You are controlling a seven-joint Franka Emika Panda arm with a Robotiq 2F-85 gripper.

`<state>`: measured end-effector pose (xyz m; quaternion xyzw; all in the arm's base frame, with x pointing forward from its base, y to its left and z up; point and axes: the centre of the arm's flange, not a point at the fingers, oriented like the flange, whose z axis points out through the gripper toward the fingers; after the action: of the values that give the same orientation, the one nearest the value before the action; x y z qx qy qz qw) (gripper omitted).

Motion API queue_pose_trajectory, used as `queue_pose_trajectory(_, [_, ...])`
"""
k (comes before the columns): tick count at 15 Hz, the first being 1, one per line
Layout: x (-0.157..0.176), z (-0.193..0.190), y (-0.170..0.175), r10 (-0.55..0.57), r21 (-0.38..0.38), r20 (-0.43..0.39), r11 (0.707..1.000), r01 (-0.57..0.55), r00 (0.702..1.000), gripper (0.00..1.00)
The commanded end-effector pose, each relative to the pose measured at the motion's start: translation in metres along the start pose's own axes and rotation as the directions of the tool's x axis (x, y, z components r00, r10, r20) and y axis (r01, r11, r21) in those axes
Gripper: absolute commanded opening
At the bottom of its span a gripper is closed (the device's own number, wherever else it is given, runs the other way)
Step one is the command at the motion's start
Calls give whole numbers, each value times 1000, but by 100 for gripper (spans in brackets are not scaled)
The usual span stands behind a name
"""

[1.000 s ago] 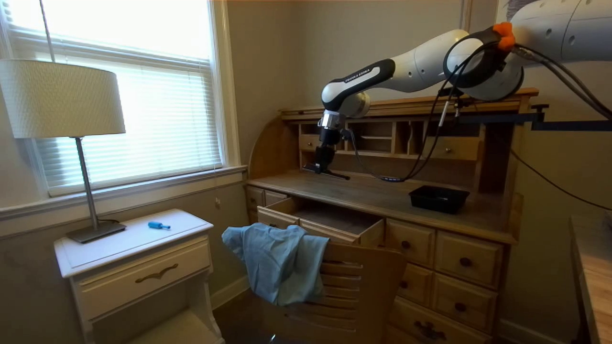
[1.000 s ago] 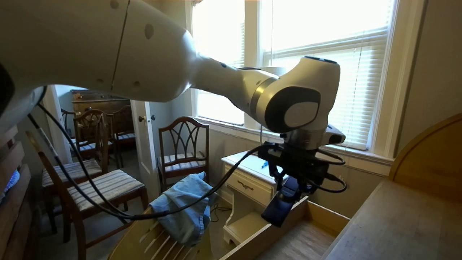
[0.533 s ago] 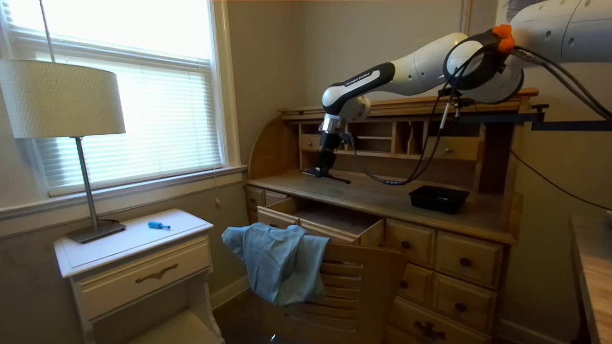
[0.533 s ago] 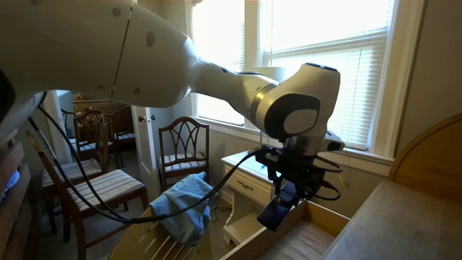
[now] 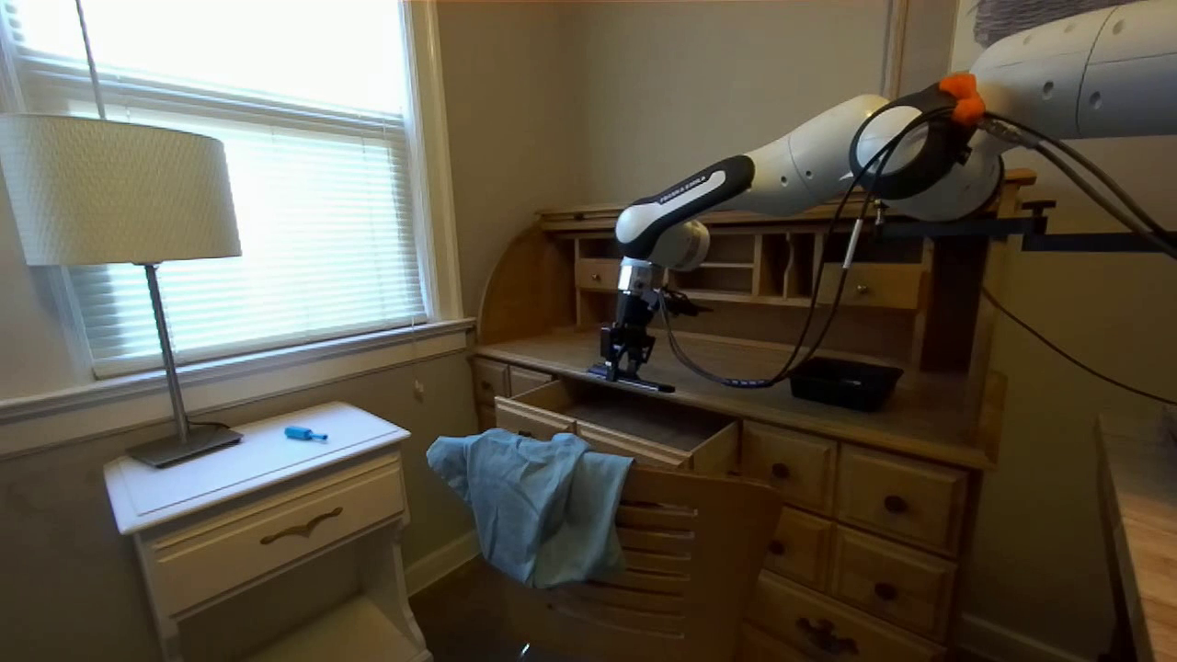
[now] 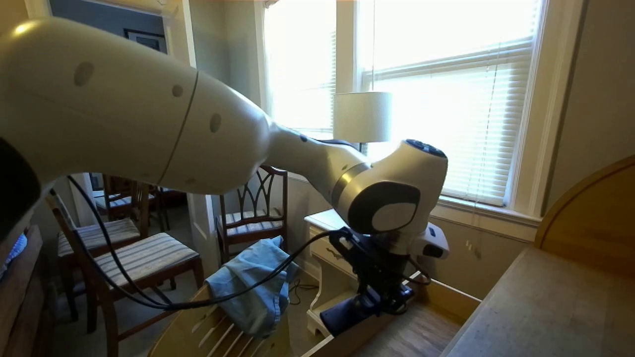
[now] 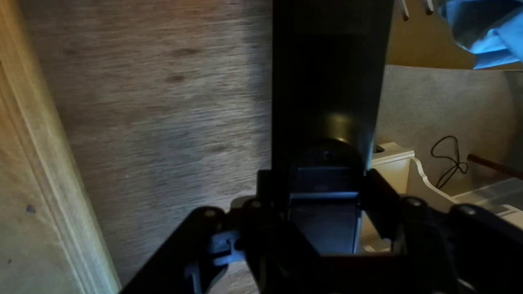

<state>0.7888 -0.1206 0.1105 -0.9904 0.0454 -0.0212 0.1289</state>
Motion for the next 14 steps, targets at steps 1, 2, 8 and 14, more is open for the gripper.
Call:
queue_pose_trajectory(1, [23,27,1,15,1,54,1000,-15,998,31])
queue_pose_trajectory(2, [21,34,2,-4,-7,74,1000,5,997,31])
queue_pose_trajectory(8, [9,53,11,-109,-65,211,990,125,971,31])
queue_pose_trajectory(14, [10,68,9,-94,-177,264,974,144,960,31])
